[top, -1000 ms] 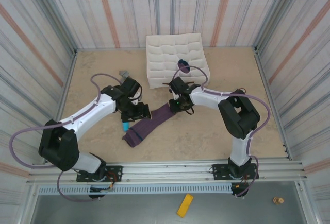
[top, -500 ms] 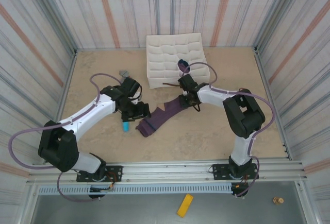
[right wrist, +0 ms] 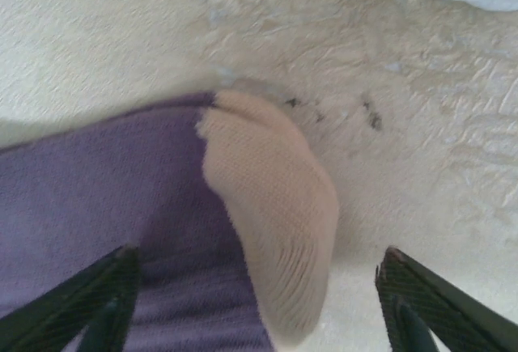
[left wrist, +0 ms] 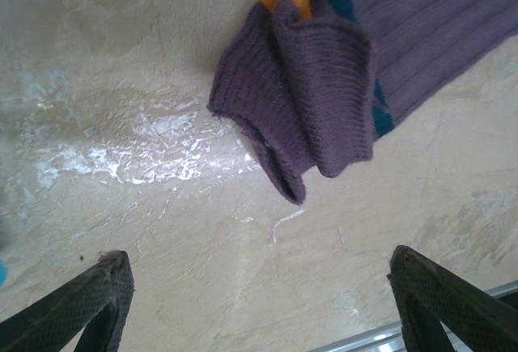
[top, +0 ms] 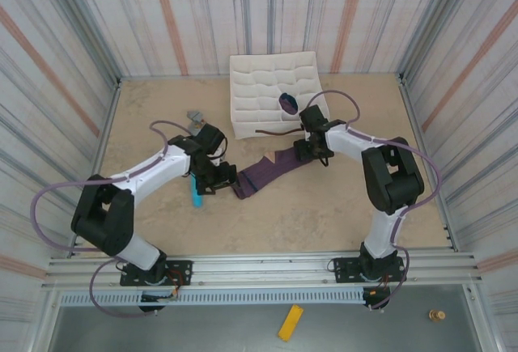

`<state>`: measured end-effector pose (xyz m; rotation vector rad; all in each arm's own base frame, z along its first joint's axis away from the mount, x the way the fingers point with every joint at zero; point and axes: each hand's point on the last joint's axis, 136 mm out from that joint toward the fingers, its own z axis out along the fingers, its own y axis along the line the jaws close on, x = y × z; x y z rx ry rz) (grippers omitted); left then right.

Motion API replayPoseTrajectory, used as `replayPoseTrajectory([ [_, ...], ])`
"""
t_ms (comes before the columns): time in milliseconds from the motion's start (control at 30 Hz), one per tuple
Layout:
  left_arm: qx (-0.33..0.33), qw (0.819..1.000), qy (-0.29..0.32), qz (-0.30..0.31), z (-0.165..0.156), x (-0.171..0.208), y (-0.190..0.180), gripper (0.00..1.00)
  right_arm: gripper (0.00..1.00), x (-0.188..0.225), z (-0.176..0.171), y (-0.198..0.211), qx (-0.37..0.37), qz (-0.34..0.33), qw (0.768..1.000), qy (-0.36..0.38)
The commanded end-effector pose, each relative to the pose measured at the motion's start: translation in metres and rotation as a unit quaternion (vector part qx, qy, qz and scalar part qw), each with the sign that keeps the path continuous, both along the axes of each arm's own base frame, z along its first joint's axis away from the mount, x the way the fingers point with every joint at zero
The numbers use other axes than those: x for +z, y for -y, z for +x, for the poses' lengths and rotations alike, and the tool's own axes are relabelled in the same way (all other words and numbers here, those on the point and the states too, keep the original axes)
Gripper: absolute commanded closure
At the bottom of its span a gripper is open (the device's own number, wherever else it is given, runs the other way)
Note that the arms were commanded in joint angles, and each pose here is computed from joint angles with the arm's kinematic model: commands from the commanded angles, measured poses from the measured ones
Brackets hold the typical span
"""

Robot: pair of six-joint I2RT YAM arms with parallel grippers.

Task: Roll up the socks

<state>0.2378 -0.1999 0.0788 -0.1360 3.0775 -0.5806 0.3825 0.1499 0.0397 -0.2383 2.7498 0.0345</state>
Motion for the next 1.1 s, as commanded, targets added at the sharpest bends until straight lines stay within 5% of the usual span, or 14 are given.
replayPoseTrajectory([
  [0,0.025,0.999,-0.016,-0.016,0.006,-0.007,0.006,0.14,0.14,0.042,-0.016,-0.015,0.025,0.023,0.999,0.023],
  [533,0.086,0.992,-0.032,-0.088,0.045,-0.018,0.042,0.11,0.19,0.051,-0.115,-0.085,0.082,0.107,0.991,-0.011],
  [733,0.092,0.992,-0.032,-0.083,0.043,-0.018,0.037,0.14,0.3,0.058,-0.13,-0.119,0.121,0.168,0.978,-0.003],
  [1067,0.112,0.989,-0.036,-0.09,0.028,-0.022,0.018,0.23,0.33,0.049,-0.134,-0.126,0.128,0.169,0.977,-0.008],
])
